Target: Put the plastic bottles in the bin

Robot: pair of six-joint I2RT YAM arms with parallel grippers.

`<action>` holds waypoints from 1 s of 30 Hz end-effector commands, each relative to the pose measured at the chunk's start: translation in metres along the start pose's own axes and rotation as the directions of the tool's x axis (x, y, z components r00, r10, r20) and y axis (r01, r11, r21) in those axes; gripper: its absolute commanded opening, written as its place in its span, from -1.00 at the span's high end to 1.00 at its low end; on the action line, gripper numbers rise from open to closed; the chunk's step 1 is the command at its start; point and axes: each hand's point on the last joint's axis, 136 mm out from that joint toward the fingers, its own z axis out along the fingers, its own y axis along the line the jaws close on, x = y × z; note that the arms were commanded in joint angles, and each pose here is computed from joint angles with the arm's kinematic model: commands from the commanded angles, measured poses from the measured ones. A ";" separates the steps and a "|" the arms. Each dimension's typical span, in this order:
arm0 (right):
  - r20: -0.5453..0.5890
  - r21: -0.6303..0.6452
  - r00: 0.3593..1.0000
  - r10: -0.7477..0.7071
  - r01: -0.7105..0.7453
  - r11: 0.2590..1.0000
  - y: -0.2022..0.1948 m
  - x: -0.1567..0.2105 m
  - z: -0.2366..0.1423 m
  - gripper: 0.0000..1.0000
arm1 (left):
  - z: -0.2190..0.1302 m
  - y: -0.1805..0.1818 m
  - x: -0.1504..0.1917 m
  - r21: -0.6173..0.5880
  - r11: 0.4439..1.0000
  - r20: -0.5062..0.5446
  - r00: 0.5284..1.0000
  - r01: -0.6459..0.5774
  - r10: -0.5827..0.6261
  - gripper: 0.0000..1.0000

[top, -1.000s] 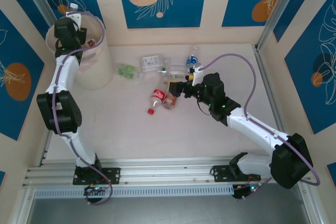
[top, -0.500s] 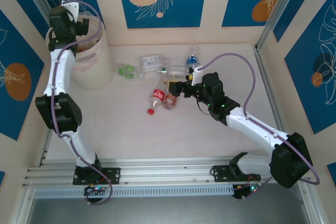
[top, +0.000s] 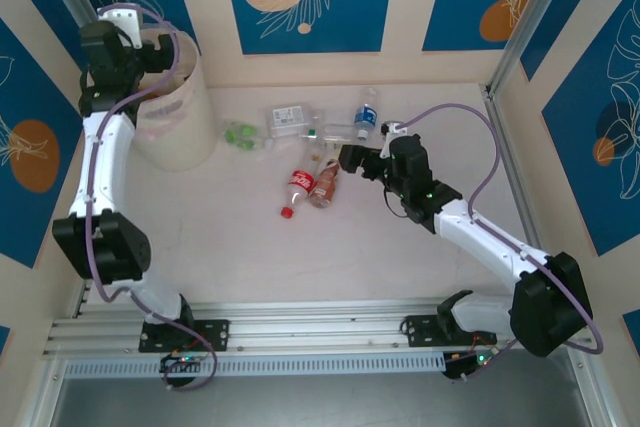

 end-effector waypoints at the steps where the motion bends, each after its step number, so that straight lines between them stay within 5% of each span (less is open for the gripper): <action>1: -0.032 0.142 0.993 0.110 -0.105 0.984 -0.024 0.008 0.008 -0.99 | -0.026 -0.020 -0.022 0.092 0.984 0.093 0.983 0.152 -0.160 -1.00; 10: -0.231 0.196 0.957 0.174 -0.129 0.972 -0.021 0.052 0.042 -1.00 | -0.055 -0.026 -0.011 0.148 0.883 0.196 0.862 0.446 -0.468 -1.00; 18: -0.362 0.169 0.891 0.273 -0.226 0.959 0.004 0.097 0.074 -0.87 | -0.076 -0.088 0.046 0.266 0.759 -0.056 0.795 0.595 -0.604 -1.00; 25: -0.368 0.274 0.871 0.325 -0.232 0.933 -0.002 0.132 0.093 -0.87 | -0.112 -0.177 0.115 0.358 0.689 -0.260 0.776 0.630 -0.574 -1.00; 30: -0.392 0.284 0.872 0.293 -0.188 0.940 -0.003 0.150 0.101 -0.80 | -0.119 -0.193 0.154 0.315 0.720 -0.392 0.776 0.618 -0.494 -1.00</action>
